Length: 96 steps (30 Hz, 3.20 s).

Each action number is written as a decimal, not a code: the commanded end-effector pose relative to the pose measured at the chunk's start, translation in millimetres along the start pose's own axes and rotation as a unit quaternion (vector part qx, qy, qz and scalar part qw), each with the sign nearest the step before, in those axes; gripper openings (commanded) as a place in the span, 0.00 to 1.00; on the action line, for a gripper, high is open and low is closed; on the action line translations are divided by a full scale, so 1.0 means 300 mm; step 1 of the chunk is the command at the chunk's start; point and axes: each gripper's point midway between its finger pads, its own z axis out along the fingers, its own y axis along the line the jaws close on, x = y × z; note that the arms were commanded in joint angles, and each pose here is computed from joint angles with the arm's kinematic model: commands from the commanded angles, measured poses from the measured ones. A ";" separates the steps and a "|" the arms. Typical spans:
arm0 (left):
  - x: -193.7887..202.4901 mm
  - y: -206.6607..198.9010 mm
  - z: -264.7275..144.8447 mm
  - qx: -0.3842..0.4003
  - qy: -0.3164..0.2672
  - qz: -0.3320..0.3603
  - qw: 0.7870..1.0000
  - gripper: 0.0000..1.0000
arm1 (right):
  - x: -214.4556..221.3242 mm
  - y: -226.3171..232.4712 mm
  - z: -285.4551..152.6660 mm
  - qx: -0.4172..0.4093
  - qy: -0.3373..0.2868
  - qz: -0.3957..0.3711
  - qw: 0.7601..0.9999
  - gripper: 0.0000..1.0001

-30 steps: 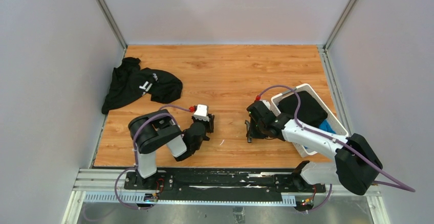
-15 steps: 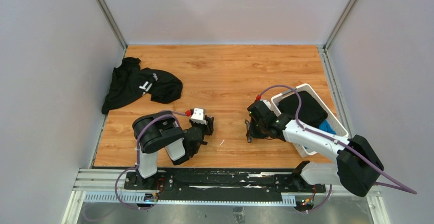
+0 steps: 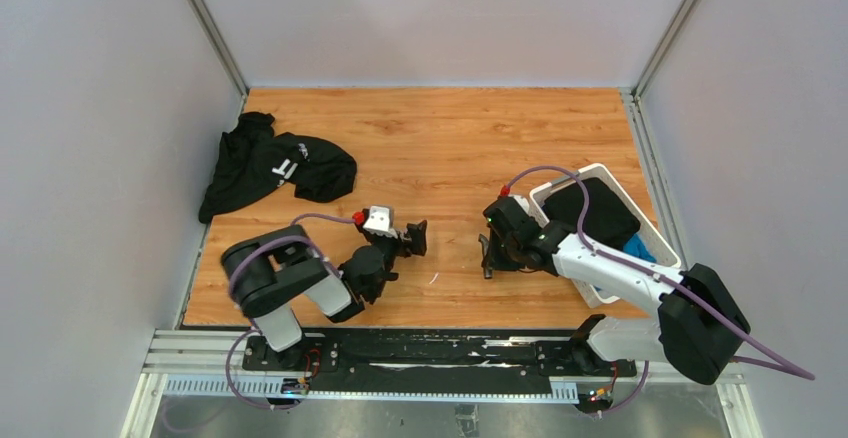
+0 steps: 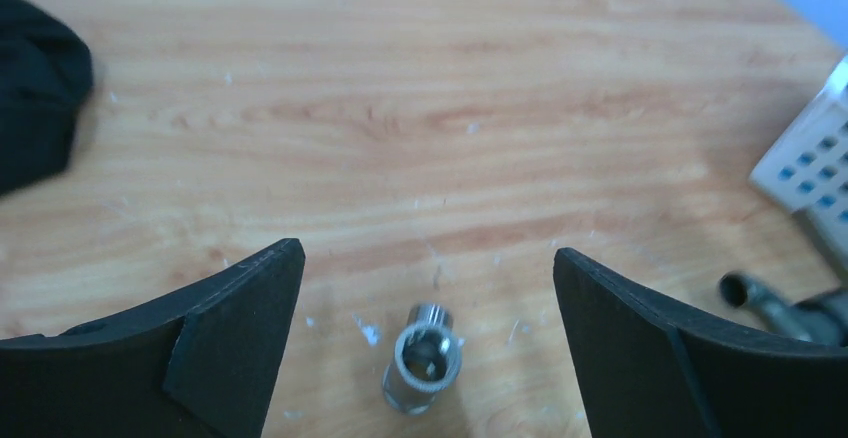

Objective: Install the water faucets
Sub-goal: Place the adaptor at the center of the board, then adjust the water faucet at the center of the board.

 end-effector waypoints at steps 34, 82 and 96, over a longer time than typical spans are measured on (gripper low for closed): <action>-0.423 -0.435 -0.163 0.204 0.156 -0.239 0.936 0.98 | -0.230 0.404 -0.468 -0.349 -0.213 -0.172 0.896 0.00; -0.477 -0.431 -0.470 0.513 0.336 0.038 0.789 0.00 | -0.167 0.379 -0.742 -0.492 -0.106 -0.266 0.822 0.86; -0.488 -0.432 -0.510 0.548 0.360 0.065 0.752 0.00 | 0.041 0.518 -0.678 -0.523 0.018 -0.376 0.764 0.80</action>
